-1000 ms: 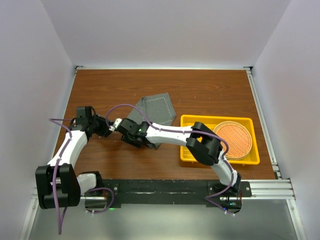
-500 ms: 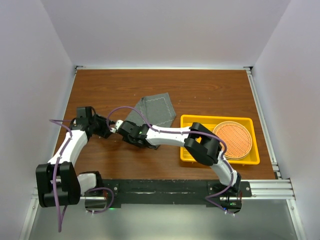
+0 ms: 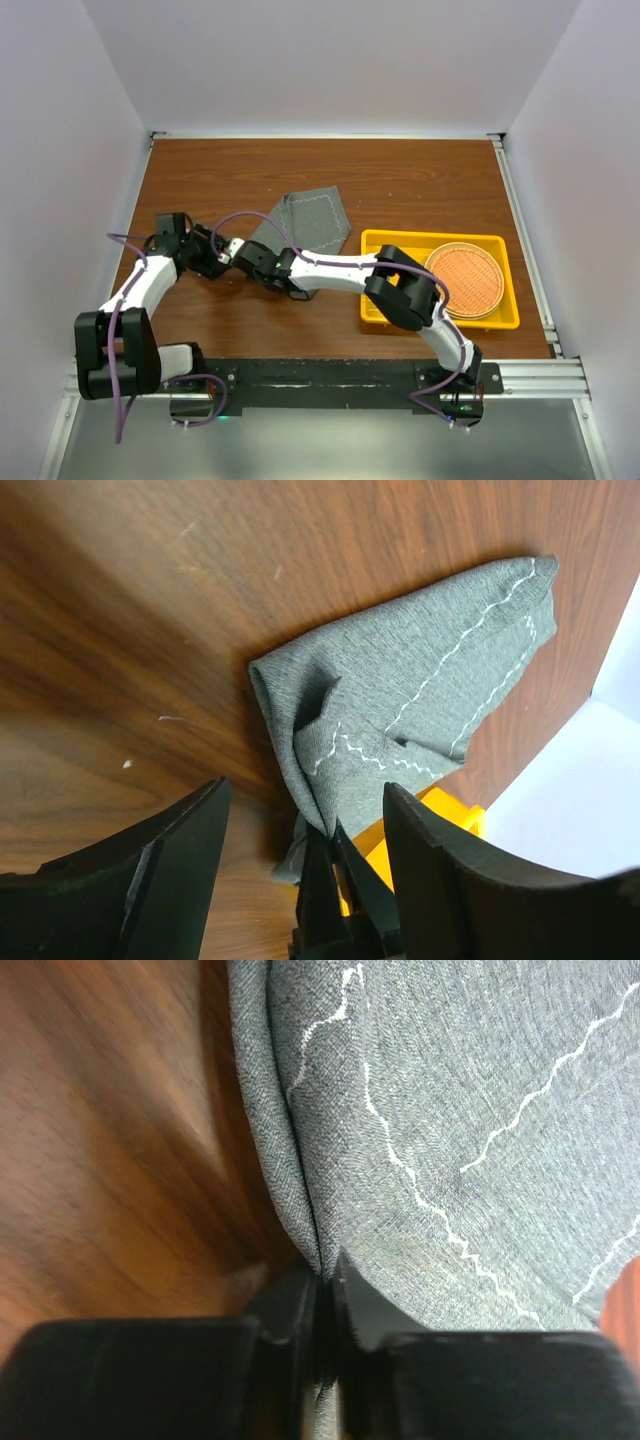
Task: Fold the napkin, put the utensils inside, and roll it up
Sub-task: Roll the napkin with the utensil
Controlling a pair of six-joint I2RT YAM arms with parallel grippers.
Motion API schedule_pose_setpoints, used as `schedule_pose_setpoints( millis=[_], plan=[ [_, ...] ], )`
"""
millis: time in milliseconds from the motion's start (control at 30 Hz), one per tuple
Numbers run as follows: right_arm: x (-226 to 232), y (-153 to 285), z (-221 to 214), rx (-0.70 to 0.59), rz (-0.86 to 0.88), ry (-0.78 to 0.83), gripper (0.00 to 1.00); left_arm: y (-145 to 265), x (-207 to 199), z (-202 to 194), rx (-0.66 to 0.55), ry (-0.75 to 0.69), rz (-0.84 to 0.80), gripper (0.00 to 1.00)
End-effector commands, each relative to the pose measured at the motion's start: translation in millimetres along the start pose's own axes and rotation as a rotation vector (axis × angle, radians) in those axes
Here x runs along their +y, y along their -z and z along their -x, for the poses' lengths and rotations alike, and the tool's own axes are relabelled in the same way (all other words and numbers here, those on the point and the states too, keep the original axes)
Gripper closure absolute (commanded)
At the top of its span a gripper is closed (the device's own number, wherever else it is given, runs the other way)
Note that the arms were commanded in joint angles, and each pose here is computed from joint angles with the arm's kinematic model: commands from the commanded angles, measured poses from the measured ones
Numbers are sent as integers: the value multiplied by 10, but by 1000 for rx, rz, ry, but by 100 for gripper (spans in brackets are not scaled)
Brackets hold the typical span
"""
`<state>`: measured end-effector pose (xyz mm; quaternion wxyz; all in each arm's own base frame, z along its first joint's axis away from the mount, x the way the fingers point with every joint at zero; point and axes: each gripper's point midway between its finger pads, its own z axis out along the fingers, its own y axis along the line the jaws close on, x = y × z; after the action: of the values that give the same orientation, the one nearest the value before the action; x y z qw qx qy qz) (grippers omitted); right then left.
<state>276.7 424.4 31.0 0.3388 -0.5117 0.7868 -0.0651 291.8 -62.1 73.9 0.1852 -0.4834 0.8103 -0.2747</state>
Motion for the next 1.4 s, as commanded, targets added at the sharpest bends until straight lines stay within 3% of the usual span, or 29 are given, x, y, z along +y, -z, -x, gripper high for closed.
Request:
schedule_pose_setpoints(
  millis=[0,400,533,733,900,1100,1267,1367],
  plan=[
    [319,-85,30,17,186,-82,100,-58,-18,-100,73,-80,-82,32],
    [268,68,298,0,639,-431,100,-31,16,-287,141,-126,-150,28],
    [287,179,429,-65,870,-558,100,-48,46,-437,180,-110,-138,27],
    [67,-8,224,-50,1023,-718,100,-135,-202,-772,240,-117,-202,29],
    [-10,-193,-4,22,1121,-853,100,-198,-339,-817,202,-151,-233,27],
    [-157,-598,-498,168,1017,-965,100,-291,-423,-811,211,-147,-273,48],
    [-281,-823,-875,287,808,-872,100,-387,-531,-807,225,-174,-310,68],
    [-271,-853,-982,315,781,-840,100,-452,-671,-823,238,-199,-357,78]
  ],
)
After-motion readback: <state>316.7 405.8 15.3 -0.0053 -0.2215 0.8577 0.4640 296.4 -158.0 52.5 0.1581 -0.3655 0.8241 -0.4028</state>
